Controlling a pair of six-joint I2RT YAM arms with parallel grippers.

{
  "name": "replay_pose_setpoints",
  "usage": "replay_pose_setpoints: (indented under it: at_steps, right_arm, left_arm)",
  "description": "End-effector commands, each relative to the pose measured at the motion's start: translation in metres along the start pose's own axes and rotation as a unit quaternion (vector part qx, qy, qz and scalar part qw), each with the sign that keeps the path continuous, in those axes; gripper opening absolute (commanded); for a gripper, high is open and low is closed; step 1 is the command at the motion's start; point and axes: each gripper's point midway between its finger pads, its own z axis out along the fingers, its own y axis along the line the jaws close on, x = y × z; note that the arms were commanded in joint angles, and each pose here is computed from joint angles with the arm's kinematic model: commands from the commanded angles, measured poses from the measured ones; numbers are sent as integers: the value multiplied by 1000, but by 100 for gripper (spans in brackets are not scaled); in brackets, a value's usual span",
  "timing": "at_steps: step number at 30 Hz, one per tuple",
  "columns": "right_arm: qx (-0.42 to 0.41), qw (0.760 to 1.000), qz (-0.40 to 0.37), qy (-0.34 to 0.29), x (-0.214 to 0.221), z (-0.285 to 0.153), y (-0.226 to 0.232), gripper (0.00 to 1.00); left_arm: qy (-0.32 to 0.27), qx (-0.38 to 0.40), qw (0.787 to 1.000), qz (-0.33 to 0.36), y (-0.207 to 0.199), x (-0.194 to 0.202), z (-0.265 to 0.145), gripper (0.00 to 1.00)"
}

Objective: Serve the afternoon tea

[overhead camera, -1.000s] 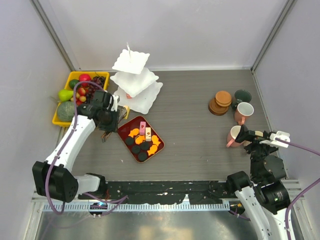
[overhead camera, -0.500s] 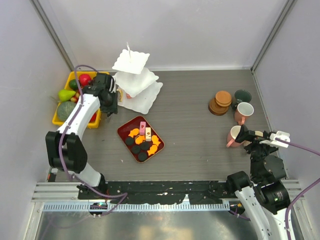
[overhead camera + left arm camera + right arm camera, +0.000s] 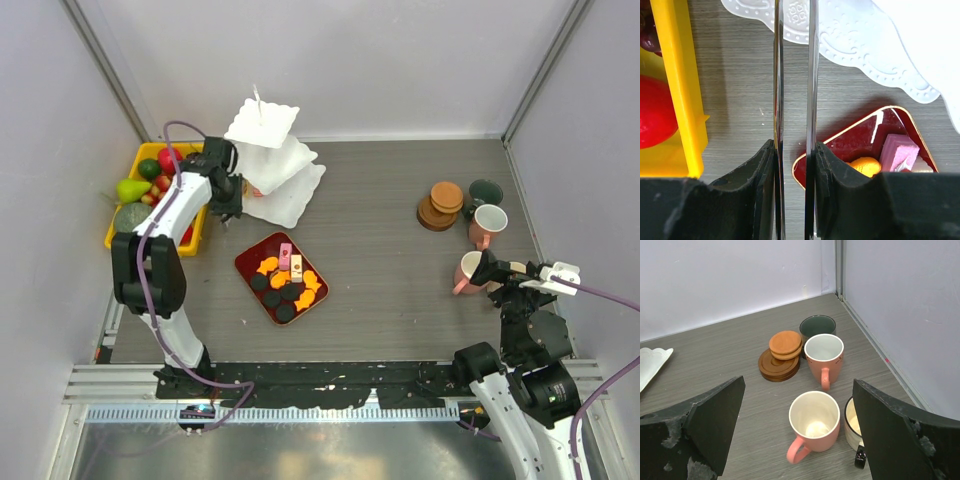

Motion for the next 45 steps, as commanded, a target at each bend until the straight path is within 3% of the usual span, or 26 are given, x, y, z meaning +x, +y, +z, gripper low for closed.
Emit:
replay_pose_setpoints:
  at_steps: [1, 6, 21, 28, 35, 45]
  right_arm:
    - [-3, 1000, 6, -17, -10, 3, 3, 95]
    - [-4, 1000, 5, -17, -9, 3, 3, 95]
    - [-3, 1000, 8, -20, -11, 2, 3, 95]
    - [-5, 1000, 9, -23, -12, 1, 2, 95]
    - [-5, 1000, 10, -24, -13, 0, 2, 95]
    - [-4, 1000, 10, -23, -12, 1, 2, 96]
  left_arm:
    - [-21, -11, 1000, -6, 6, -19, 3, 24]
    - [-12, -8, 1000, -12, 6, -10, 10, 25]
    - [-22, -4, 1000, -3, 9, -4, -18, 51]
    - [-25, 17, 999, -9, 6, 17, -43, 52]
    - [-29, 77, 997, -13, -14, 62, -66, 54]
    - [-43, 131, 990, 33, -47, 117, -95, 55]
